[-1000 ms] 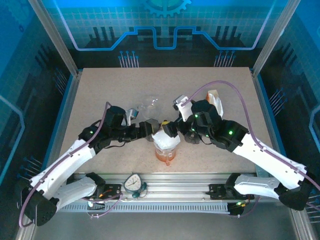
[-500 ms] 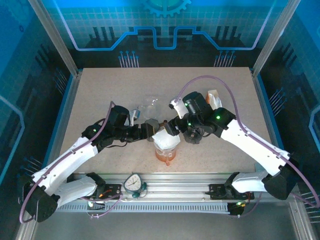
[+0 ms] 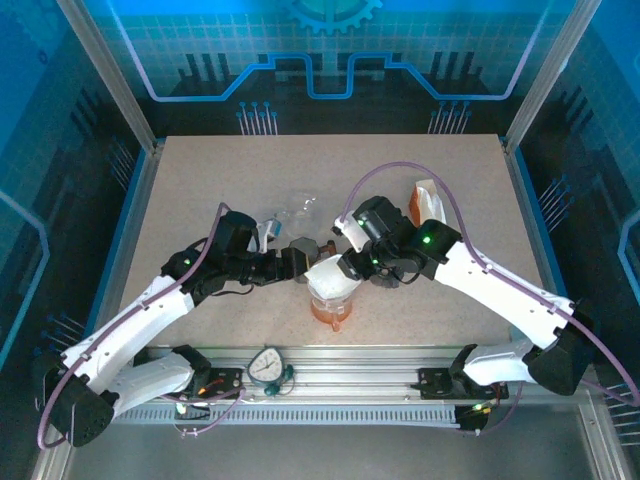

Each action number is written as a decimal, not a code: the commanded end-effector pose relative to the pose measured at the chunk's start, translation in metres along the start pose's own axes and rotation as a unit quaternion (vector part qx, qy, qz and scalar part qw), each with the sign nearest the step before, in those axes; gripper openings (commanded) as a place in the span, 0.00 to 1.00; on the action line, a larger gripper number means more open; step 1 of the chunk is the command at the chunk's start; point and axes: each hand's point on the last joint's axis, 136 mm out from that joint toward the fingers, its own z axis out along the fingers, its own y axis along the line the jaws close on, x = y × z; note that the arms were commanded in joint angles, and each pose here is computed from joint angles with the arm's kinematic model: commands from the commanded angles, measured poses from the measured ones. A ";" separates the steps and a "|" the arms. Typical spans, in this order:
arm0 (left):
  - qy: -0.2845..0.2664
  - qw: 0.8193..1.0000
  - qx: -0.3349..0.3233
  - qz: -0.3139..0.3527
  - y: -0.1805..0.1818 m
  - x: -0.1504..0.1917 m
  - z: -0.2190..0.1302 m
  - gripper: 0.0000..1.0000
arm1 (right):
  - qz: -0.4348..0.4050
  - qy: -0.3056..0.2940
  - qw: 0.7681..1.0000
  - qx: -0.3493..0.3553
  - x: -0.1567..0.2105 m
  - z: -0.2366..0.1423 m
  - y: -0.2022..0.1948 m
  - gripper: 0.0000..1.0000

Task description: Place the coffee filter in the dripper

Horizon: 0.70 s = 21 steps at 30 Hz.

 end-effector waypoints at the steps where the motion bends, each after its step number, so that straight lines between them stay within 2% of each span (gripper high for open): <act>1: 0.008 1.000 0.021 0.014 -0.009 0.002 0.000 0.73 | -0.010 0.014 1.000 0.009 0.003 0.003 0.002 0.26; 10: 0.015 1.000 0.026 0.005 -0.006 0.004 0.008 0.73 | -0.039 0.032 0.998 0.038 0.003 0.011 0.003 0.00; 21: 0.024 0.999 0.026 0.014 -0.002 0.007 0.016 0.75 | -0.067 0.051 0.994 0.069 0.006 0.017 0.007 0.02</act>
